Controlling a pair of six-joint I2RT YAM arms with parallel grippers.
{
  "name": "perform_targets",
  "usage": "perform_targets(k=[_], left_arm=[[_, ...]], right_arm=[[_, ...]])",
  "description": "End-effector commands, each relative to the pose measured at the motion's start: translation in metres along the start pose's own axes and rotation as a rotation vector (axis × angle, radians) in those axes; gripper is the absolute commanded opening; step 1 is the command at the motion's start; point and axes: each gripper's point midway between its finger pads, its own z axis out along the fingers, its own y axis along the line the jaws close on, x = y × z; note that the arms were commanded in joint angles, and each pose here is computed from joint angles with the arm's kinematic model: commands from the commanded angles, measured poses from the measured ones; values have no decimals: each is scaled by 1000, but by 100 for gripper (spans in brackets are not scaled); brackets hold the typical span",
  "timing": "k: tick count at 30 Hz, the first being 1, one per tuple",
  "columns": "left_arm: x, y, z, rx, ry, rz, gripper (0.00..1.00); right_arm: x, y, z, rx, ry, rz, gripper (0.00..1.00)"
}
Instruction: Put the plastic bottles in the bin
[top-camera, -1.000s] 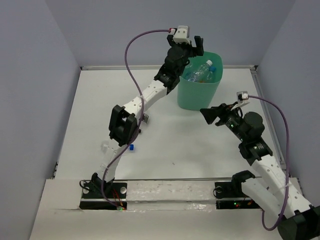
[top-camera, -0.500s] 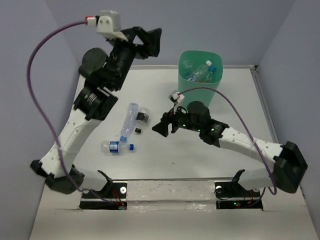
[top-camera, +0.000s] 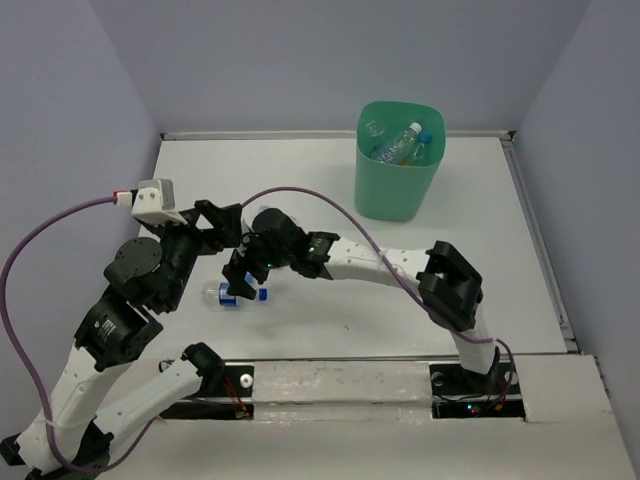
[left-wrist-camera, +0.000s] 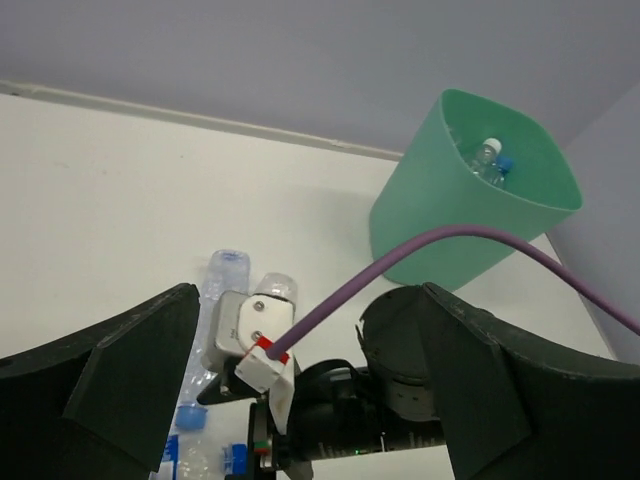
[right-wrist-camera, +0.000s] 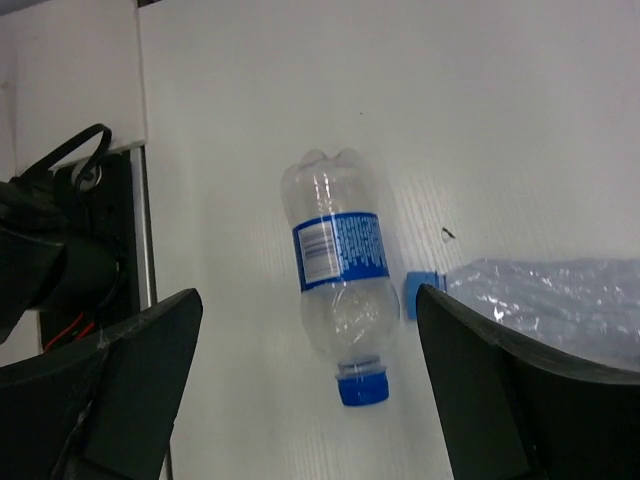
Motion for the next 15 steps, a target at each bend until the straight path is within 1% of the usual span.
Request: perform_targets(k=[1, 2, 3, 4, 5, 7, 11, 12, 14, 15], left_arm=[[3, 34, -15, -133, -32, -17, 99], [0, 39, -19, -145, -50, -24, 99], [4, 42, -19, -152, -44, -18, 99], [5, 44, -20, -163, -46, -13, 99], [10, 48, -19, -178, -35, -2, 99], [14, 51, -19, -190, -29, 10, 99], [17, 55, -21, -193, -30, 18, 99], [18, 55, -22, -193, -30, 18, 99], [19, 55, -22, -187, -29, 21, 99], [20, 55, -23, -186, -26, 22, 99]], right_arm=[[6, 8, 30, -55, 76, -90, 93], [25, 1, 46, -51, 115, -81, 93], [14, 5, 52, -57, 101, -97, 93], [16, 3, 57, -56, 107, -97, 93], [29, -1, 68, -57, 133, -92, 93], [24, 2, 76, -65, 134, -101, 94], [45, 13, 100, -83, 183, -125, 94], [51, 10, 103, -71, 195, -122, 94], [63, 7, 111, -45, 216, -128, 91], [62, 5, 113, -34, 213, -128, 88]])
